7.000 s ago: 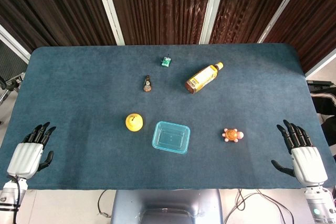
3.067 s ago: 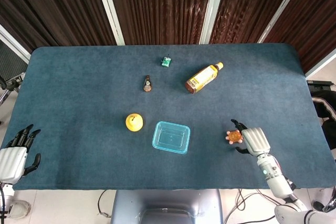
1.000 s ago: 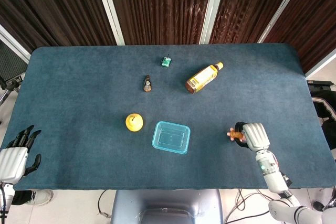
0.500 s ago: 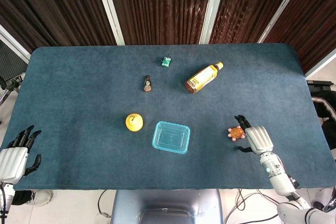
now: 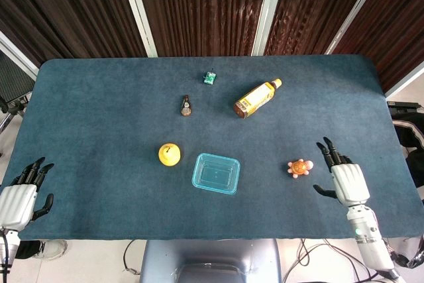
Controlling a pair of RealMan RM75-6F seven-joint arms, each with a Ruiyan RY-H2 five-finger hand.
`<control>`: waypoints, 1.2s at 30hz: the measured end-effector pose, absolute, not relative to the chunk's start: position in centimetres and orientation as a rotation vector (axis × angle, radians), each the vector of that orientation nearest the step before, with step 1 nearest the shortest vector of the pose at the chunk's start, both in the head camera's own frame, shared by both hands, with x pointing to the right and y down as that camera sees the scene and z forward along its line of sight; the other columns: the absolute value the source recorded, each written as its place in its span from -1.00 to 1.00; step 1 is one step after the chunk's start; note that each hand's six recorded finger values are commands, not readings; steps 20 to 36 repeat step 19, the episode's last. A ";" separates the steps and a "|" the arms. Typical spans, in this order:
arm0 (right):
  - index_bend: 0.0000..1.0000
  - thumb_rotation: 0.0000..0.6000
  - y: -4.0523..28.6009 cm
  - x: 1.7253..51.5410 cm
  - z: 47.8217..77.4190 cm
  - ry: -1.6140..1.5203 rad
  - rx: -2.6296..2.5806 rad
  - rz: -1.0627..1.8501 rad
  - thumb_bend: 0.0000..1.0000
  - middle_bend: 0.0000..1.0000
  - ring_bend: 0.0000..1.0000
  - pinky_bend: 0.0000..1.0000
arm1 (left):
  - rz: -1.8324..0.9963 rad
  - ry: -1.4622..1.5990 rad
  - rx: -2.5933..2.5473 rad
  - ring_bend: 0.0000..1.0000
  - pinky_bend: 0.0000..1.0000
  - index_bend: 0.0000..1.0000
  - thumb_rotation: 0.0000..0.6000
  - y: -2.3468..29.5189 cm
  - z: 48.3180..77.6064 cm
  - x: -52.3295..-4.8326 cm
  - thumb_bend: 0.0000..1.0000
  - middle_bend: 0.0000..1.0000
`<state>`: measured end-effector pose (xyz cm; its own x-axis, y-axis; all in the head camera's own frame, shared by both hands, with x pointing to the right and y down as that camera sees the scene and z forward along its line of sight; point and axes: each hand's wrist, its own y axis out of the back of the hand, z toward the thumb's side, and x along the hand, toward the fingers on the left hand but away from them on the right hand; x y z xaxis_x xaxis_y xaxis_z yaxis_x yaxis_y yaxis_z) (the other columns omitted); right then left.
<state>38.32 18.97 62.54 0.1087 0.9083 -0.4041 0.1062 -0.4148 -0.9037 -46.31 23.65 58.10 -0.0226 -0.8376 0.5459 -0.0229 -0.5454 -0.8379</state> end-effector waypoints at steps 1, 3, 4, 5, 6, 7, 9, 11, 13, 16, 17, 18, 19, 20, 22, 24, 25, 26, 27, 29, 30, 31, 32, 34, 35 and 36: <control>-1.00 1.00 19.3 38.8 61.5 -1.036 -1.630 1.391 -0.87 -1.00 -1.00 -0.90 | -1.637 0.910 -1.622 -0.84 -0.44 -0.73 1.00 23.7 58.1 -46.3 -0.06 -1.00; -1.00 1.00 19.9 39.6 60.0 -1.069 -1.592 1.415 -0.86 -1.00 -1.00 -0.91 | -1.635 0.908 -1.623 -0.84 -0.44 -0.73 1.00 23.6 58.1 -46.1 -0.07 -1.00; -1.00 1.00 20.3 40.2 59.1 -1.082 -1.564 1.437 -0.84 -1.00 -1.00 -0.92 | -1.633 0.907 -1.624 -0.84 -0.44 -0.73 1.00 23.6 58.1 -46.1 -0.07 -1.00; -1.00 1.00 20.6 40.7 58.6 -1.085 -1.542 1.455 -0.83 -1.00 -1.00 -0.93 | -1.631 0.906 -1.623 -0.84 -0.44 -0.73 1.00 23.6 58.1 -46.0 -0.06 -1.00; -1.00 1.00 20.9 41.1 58.1 -1.086 -1.522 1.471 -0.82 -1.00 -1.00 -0.94 | -1.630 0.905 -1.623 -0.84 -0.44 -0.73 1.00 23.6 58.1 -45.9 -0.06 -1.00; -1.00 1.00 21.2 41.5 57.6 -1.085 -1.503 1.489 -0.81 -1.00 -1.00 -0.95 | -1.629 0.903 -1.622 -0.84 -0.44 -0.73 1.00 23.6 58.1 -45.9 -0.06 -1.00; -1.00 1.00 21.6 41.8 57.2 -1.080 -1.487 1.503 -0.80 -1.00 -1.00 -0.96 | -1.624 0.901 -1.623 -0.84 -0.44 -0.73 1.00 23.7 58.1 -45.7 -0.06 -1.00; -1.00 1.00 21.9 41.8 57.1 -1.065 -1.482 1.505 -0.80 -1.00 -1.00 -0.96 | -1.617 0.901 -1.623 -0.84 -0.44 -0.73 1.00 23.7 58.0 -45.6 -0.06 -1.00; -1.00 1.00 22.1 41.9 57.1 -1.046 -1.479 1.510 -0.80 -1.00 -1.00 -0.96 | -1.613 0.901 -1.620 -0.84 -0.44 -0.73 1.00 23.7 58.0 -45.5 -0.06 -1.00; -1.00 1.00 22.3 41.9 57.3 -1.030 -1.481 1.520 -0.80 -1.00 -1.00 -0.96 | -1.612 0.901 -1.617 -0.84 -0.44 -0.73 1.00 23.8 58.0 -45.5 -0.06 -1.00; -1.00 1.00 22.3 41.9 57.3 -1.028 -1.484 1.521 -0.80 -1.00 -1.00 -0.96 | -1.612 0.900 -1.617 -0.84 -0.44 -0.73 1.00 23.8 58.0 -45.5 -0.06 -1.00; -1.00 1.00 22.3 41.8 57.3 -1.028 -1.485 1.520 -0.80 -1.00 -1.00 -0.96 | -1.611 0.899 -1.617 -0.84 -0.44 -0.73 1.00 23.8 58.0 -45.4 -0.06 -1.00; -1.00 1.00 22.3 41.8 57.3 -1.030 -1.485 1.519 -0.80 -1.00 -1.00 -0.96 | -1.610 0.897 -1.618 -0.84 -0.44 -0.73 1.00 23.8 58.0 -45.4 -0.06 -1.00; -1.00 1.00 22.3 41.8 57.3 -1.030 -1.485 1.519 -0.80 -1.00 -1.00 -0.96 | -1.610 0.897 -1.618 -0.84 -0.44 -0.73 1.00 23.8 58.0 -45.4 -0.06 -1.00; -1.00 1.00 22.3 41.8 57.3 -1.030 -1.485 1.519 -0.80 -1.00 -1.00 -0.96 | -1.610 0.897 -1.618 -0.84 -0.44 -0.73 1.00 23.8 58.0 -45.4 -0.06 -1.00; -1.00 1.00 22.3 41.8 57.3 -1.030 -1.485 1.519 -0.80 -1.00 -1.00 -0.96 | -1.610 0.897 -1.618 -0.84 -0.44 -0.73 1.00 23.8 58.0 -45.4 -0.06 -1.00; -1.00 1.00 22.3 41.8 57.3 -1.030 -1.485 1.519 -0.80 -1.00 -1.00 -0.96 | -1.610 0.897 -1.618 -0.84 -0.44 -0.73 1.00 23.8 58.0 -45.4 -0.06 -1.00; -1.00 1.00 22.3 41.8 57.3 -1.030 -1.485 1.519 -0.80 -1.00 -1.00 -0.96 | -1.610 0.897 -1.618 -0.84 -0.44 -0.73 1.00 23.8 58.0 -45.4 -0.06 -1.00; -1.00 1.00 22.3 41.8 57.3 -1.030 -1.485 1.519 -0.80 -1.00 -1.00 -0.96 | -1.610 0.897 -1.618 -0.84 -0.44 -0.73 1.00 23.8 58.0 -45.4 -0.06 -1.00; -1.00 1.00 22.3 41.8 57.3 -1.030 -1.485 1.519 -0.80 -1.00 -1.00 -0.96 | -1.610 0.897 -1.618 -0.84 -0.44 -0.73 1.00 23.8 58.0 -45.4 -0.06 -1.00; -1.00 1.00 22.3 41.8 57.3 -1.030 -1.485 1.519 -0.80 -1.00 -1.00 -0.96 | -1.610 0.897 -1.618 -0.84 -0.44 -0.73 1.00 23.8 58.0 -45.4 -0.06 -1.00; -1.00 1.00 22.3 41.8 57.3 -1.030 -1.485 1.519 -0.80 -1.00 -1.00 -0.96 | -1.610 0.897 -1.618 -0.84 -0.44 -0.73 1.00 23.8 58.0 -45.4 -0.06 -1.00; -1.00 1.00 22.3 41.8 57.3 -1.030 -1.485 1.519 -0.80 -1.00 -1.00 -0.96 | -1.610 0.897 -1.618 -0.84 -0.44 -0.73 1.00 23.8 58.0 -45.4 -0.06 -1.00; -1.00 1.00 22.3 41.8 57.3 -1.030 -1.485 1.519 -0.80 -1.00 -1.00 -0.96 | -1.610 0.897 -1.618 -0.84 -0.44 -0.73 1.00 23.8 58.0 -45.4 -0.06 -1.00; -1.00 1.00 22.3 41.8 57.3 -1.030 -1.485 1.519 -0.80 -1.00 -1.00 -0.96 | -1.610 0.897 -1.618 -0.84 -0.44 -0.73 1.00 23.8 58.0 -45.4 -0.06 -1.00; -1.00 1.00 22.3 41.8 57.3 -1.030 -1.485 1.519 -0.80 -1.00 -1.00 -0.96 | -1.610 0.897 -1.618 -0.84 -0.44 -0.73 1.00 23.8 58.0 -45.4 -0.06 -1.00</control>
